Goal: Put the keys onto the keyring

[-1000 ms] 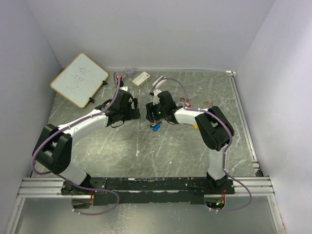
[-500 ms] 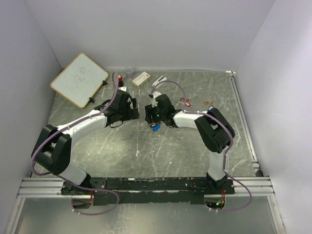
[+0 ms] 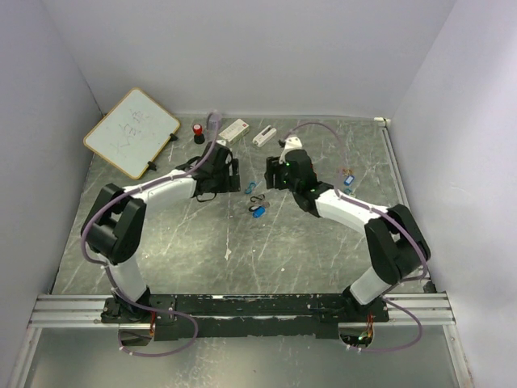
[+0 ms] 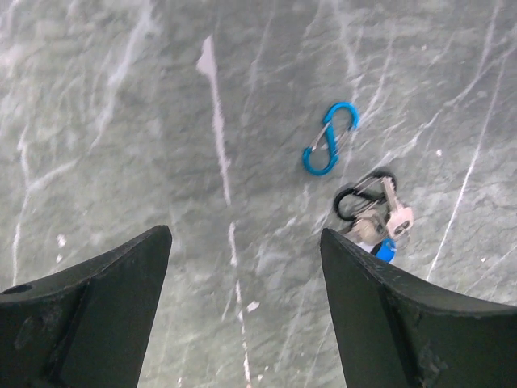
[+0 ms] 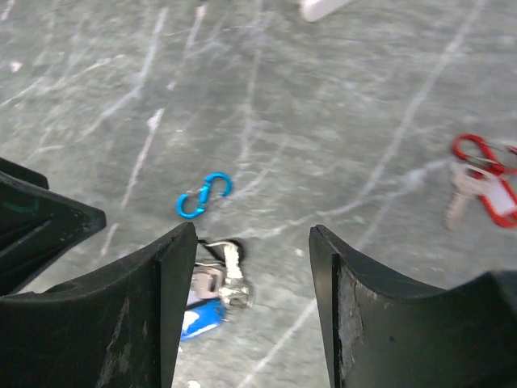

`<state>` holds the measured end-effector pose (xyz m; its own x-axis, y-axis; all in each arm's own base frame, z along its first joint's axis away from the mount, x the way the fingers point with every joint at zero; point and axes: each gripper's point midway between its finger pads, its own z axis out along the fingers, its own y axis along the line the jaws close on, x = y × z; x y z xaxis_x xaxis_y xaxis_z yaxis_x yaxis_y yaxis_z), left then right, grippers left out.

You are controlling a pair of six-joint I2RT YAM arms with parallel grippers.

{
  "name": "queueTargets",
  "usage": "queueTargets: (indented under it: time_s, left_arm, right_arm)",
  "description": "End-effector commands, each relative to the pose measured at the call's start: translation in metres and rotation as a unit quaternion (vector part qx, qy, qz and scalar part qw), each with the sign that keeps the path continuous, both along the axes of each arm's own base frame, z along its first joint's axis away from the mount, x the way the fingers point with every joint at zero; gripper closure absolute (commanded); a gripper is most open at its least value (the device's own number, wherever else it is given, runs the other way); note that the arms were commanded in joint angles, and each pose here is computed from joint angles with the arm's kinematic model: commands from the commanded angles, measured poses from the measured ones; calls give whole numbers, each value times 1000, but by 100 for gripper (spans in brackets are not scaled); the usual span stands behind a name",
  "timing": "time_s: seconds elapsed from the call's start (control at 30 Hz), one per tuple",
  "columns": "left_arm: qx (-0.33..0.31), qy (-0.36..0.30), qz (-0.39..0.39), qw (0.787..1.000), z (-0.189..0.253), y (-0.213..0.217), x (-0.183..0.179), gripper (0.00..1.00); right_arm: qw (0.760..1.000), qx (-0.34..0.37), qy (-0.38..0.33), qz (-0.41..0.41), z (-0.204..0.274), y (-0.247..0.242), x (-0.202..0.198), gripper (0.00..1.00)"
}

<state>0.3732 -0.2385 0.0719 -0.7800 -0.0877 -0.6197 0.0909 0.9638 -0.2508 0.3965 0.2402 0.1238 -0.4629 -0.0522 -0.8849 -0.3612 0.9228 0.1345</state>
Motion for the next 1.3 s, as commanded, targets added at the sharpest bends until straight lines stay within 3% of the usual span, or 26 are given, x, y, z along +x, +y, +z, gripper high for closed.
queueTargets:
  time_s: [0.0, 0.43, 0.6, 1.27]
  left_arm:
    - [14, -50, -37, 998, 16, -26, 25, 15]
    - [55, -66, -103, 991, -9, -70, 37, 16]
    - [88, -83, -125, 985, -13, -70, 40, 17]
    - [122, -89, -149, 977, -36, -79, 44, 20]
  right_arm:
    - [998, -3, 5, -59, 0, -44, -1, 42]
    - [996, 8, 11, -91, 1, -89, -15, 44]
    - [996, 10, 13, -91, 0, -91, -18, 44]
    - [995, 9, 18, -95, -4, -95, -21, 44]
